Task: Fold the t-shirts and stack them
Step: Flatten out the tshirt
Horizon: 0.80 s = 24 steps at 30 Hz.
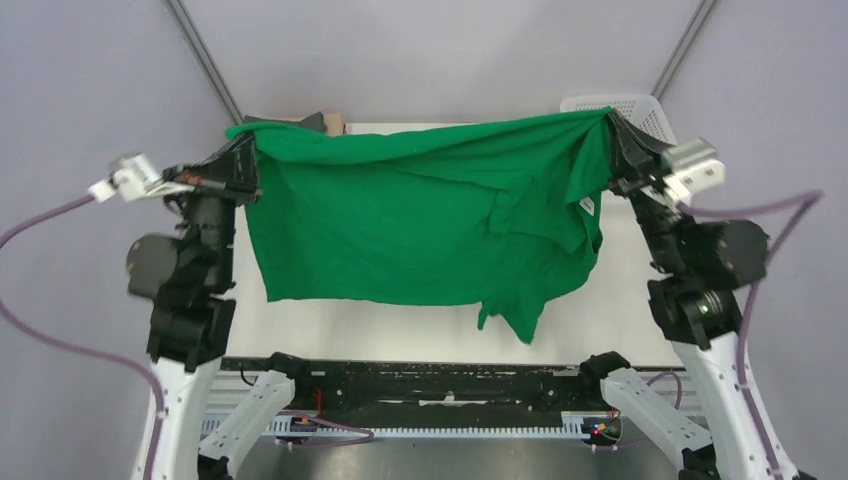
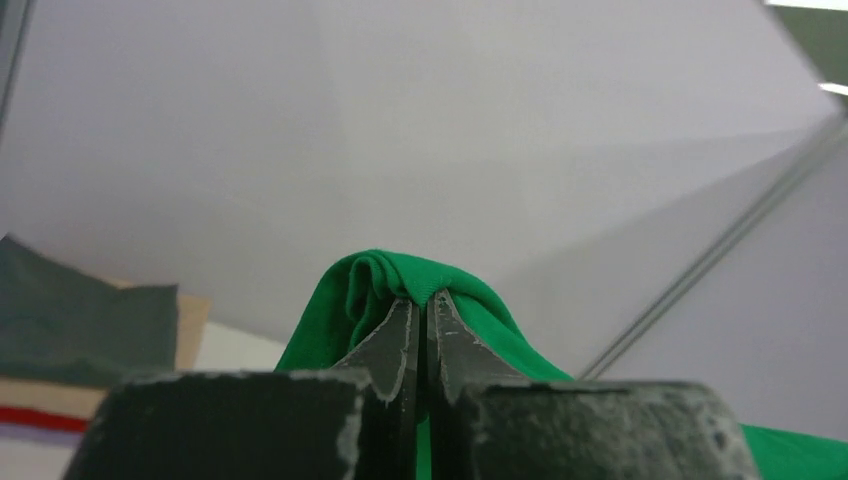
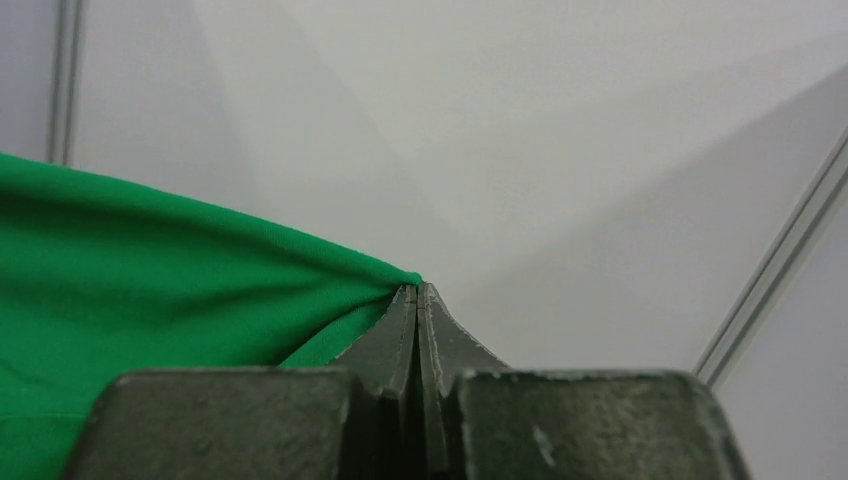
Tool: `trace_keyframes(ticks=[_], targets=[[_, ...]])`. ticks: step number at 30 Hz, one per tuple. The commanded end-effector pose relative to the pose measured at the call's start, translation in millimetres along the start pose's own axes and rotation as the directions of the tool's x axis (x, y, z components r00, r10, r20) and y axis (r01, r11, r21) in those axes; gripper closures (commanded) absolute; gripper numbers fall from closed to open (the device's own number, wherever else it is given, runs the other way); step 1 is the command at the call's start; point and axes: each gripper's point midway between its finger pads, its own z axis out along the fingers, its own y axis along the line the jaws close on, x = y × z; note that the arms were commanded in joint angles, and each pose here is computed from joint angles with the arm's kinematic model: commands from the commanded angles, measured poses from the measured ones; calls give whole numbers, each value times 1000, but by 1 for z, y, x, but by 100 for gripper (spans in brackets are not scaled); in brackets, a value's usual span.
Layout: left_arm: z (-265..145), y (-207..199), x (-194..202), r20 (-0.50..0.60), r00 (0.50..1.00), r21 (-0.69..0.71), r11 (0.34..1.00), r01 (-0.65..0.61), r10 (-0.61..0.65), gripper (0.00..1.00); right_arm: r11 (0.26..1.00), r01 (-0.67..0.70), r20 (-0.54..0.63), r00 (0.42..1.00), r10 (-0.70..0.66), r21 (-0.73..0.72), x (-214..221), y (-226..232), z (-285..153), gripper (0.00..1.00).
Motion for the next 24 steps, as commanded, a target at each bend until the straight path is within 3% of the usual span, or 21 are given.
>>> trace_keyframes(ticks=[1,3,5,6,7,9,10,11,12,13,15,19,22,24], targets=[[36,77,89,-204,979,-319,944,-81,15,97,990,43,-253,968,-8,135,107,-6,23,100],[44,120,142,-303,953,-437,884,-165,28,89,985,69,-410,912,3,159,183,4,25,100],[44,165,206,-447,895,-519,811,-270,12,85,978,104,-560,829,15,181,257,15,16,100],[42,183,235,-513,858,-532,787,-311,-7,78,981,114,-611,792,6,157,289,25,12,100],[38,203,269,-584,811,-535,766,-355,-32,65,985,117,-658,753,-6,124,322,37,6,99],[36,232,321,-667,737,-535,757,-374,-107,22,991,86,-705,709,10,101,375,54,5,90],[36,241,339,-684,711,-547,760,-351,-164,13,994,65,-726,687,18,86,398,63,6,86],[39,247,356,-698,682,-549,774,-316,-217,1,994,52,-743,668,34,93,413,64,11,75],[43,249,367,-707,660,-550,784,-289,-253,0,994,47,-774,632,49,101,430,66,12,48],[45,248,372,-714,646,-548,790,-276,-269,0,992,54,-803,593,57,110,442,65,14,7],[48,246,372,-724,637,-533,800,-276,-263,0,989,66,-836,544,76,133,453,63,13,2],[40,245,362,-722,646,-533,795,-291,-247,0,992,6,-848,519,103,125,454,77,-9,2],[23,236,370,-753,596,-513,816,-267,-279,0,985,-44,-852,497,164,164,448,86,-36,2],[7,224,385,-790,534,-484,842,-240,-302,0,977,-120,-852,477,215,179,443,100,-57,2]])
